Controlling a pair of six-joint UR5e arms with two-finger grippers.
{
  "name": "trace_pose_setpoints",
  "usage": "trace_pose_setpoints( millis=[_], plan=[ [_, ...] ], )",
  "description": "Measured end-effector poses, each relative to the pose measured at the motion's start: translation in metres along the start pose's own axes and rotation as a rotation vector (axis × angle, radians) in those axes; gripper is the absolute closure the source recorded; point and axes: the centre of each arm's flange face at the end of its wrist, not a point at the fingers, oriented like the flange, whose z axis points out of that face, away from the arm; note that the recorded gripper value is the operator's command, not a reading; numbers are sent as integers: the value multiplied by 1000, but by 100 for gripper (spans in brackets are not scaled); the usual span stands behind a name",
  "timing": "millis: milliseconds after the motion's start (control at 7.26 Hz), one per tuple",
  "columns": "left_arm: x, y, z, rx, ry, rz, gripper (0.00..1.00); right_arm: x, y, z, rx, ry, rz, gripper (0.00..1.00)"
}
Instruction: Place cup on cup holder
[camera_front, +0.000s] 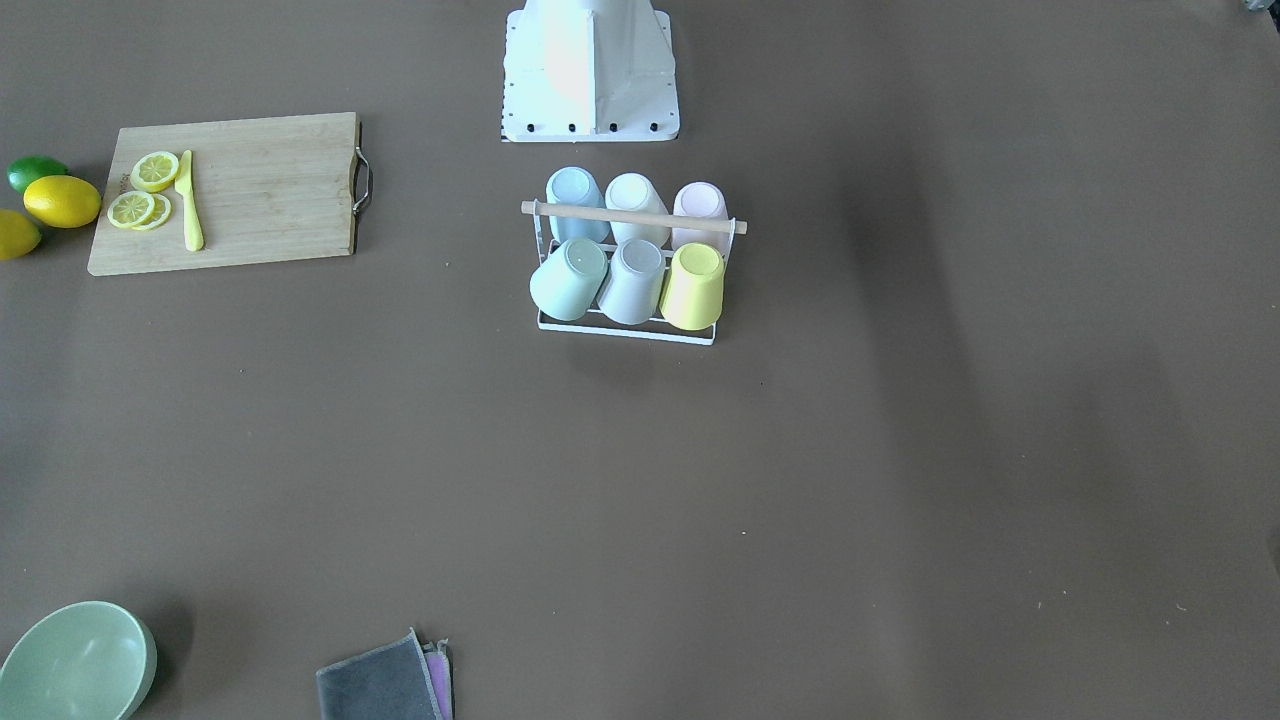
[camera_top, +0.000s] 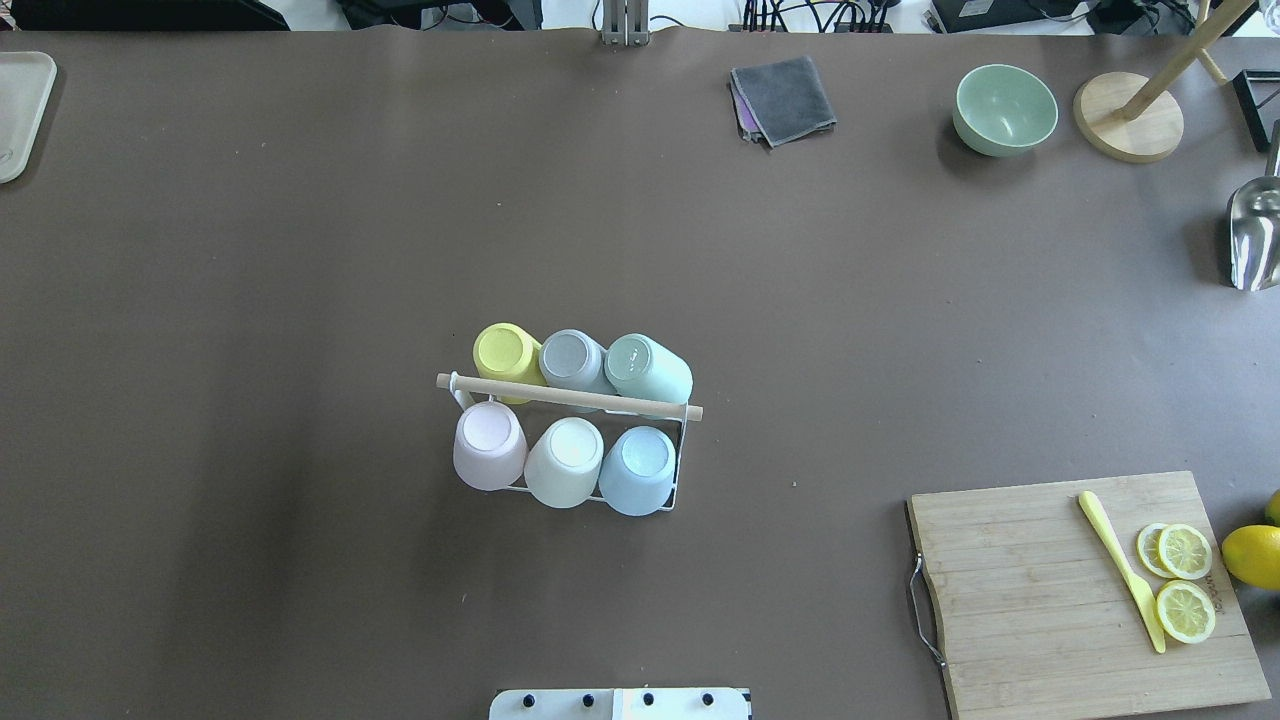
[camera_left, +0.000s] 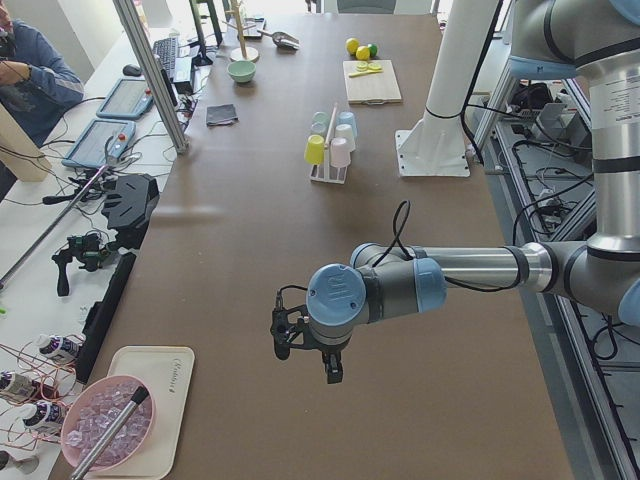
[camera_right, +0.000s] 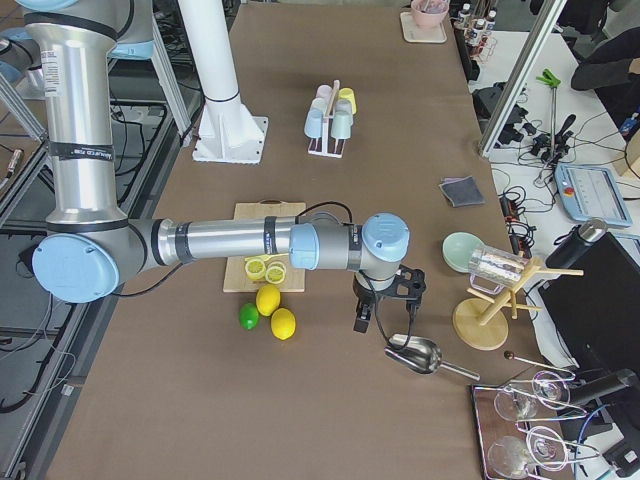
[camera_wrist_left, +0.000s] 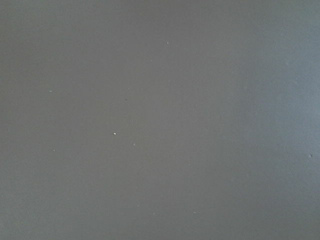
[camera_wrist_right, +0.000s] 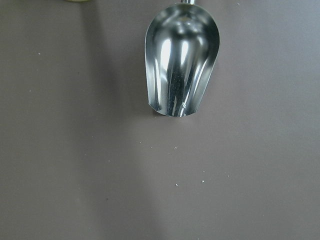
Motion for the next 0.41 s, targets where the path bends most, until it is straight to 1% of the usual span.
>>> trace_pose_setpoints(
  millis=[413],
  plan=[
    [-2,2,-6,13,1,-7,1,0,0,0,0,1,0,0]
  ],
)
